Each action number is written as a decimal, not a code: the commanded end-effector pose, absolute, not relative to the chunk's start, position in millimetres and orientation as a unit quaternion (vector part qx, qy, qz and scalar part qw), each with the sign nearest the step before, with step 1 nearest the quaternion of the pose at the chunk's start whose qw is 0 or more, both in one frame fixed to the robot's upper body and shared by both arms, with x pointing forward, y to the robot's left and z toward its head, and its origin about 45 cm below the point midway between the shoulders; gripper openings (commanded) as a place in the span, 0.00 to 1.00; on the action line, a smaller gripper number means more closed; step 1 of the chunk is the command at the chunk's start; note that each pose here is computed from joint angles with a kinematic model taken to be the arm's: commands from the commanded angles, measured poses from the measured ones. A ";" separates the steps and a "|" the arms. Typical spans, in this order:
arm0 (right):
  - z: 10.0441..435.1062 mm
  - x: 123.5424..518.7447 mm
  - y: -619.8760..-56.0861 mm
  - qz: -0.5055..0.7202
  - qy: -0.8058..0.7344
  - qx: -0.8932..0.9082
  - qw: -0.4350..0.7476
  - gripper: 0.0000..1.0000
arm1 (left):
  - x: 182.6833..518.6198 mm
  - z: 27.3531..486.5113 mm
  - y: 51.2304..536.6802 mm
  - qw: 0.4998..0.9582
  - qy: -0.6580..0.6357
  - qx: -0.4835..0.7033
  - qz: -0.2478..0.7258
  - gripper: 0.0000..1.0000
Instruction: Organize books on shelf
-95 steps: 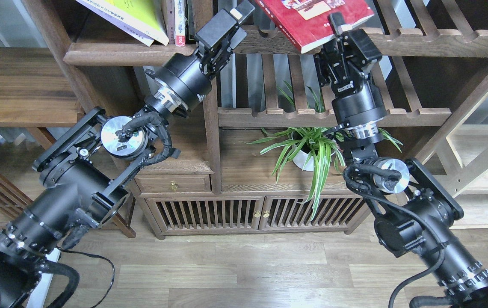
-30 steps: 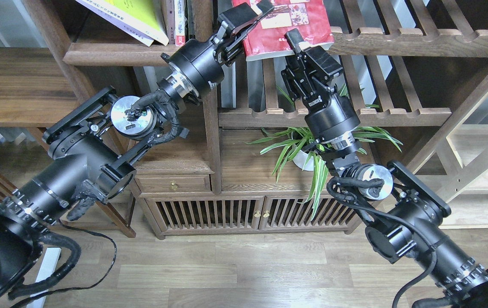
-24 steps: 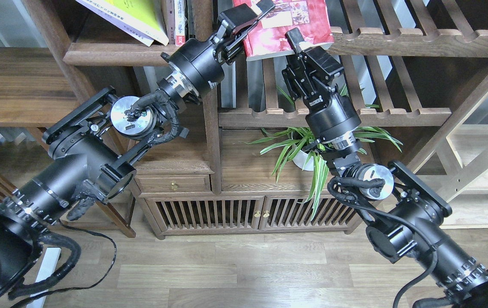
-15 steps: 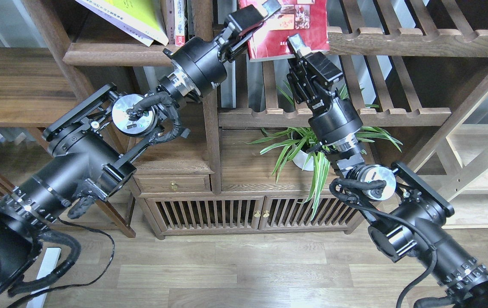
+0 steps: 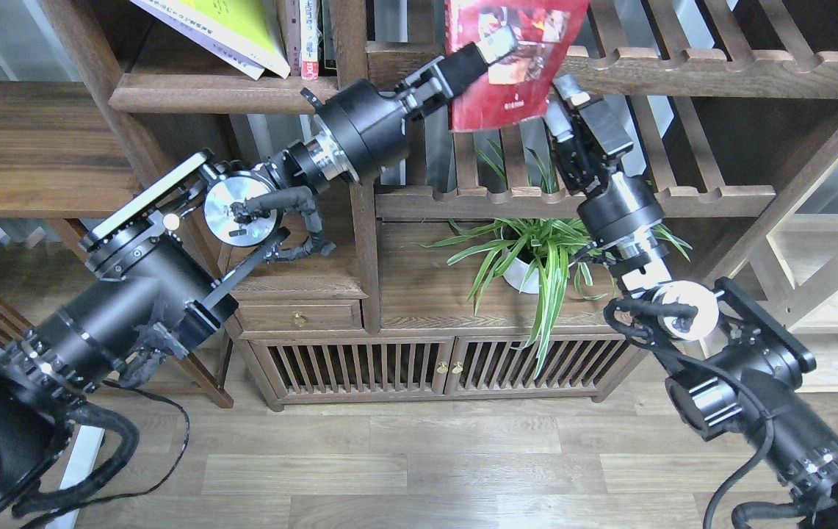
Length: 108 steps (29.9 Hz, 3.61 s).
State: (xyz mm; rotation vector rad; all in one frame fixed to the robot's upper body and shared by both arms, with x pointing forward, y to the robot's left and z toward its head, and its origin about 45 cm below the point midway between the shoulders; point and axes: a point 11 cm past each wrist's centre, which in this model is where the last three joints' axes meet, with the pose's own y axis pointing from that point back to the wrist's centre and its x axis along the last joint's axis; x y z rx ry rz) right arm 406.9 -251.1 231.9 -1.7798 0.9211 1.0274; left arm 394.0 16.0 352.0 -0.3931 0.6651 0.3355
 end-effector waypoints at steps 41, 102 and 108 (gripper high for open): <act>209.3 416.2 -316.8 0.392 0.453 -0.668 0.442 0.69 | 346.0 418.8 141.8 0.883 -0.036 -0.253 0.394 0.00; 230.0 425.2 -332.3 0.370 0.454 -0.664 0.465 0.70 | 411.0 425.1 208.9 0.761 -0.086 -0.287 0.575 0.00; 232.3 426.0 -332.5 0.368 0.453 -0.665 0.466 0.70 | 414.6 416.5 209.6 0.760 -0.076 -0.275 0.585 0.00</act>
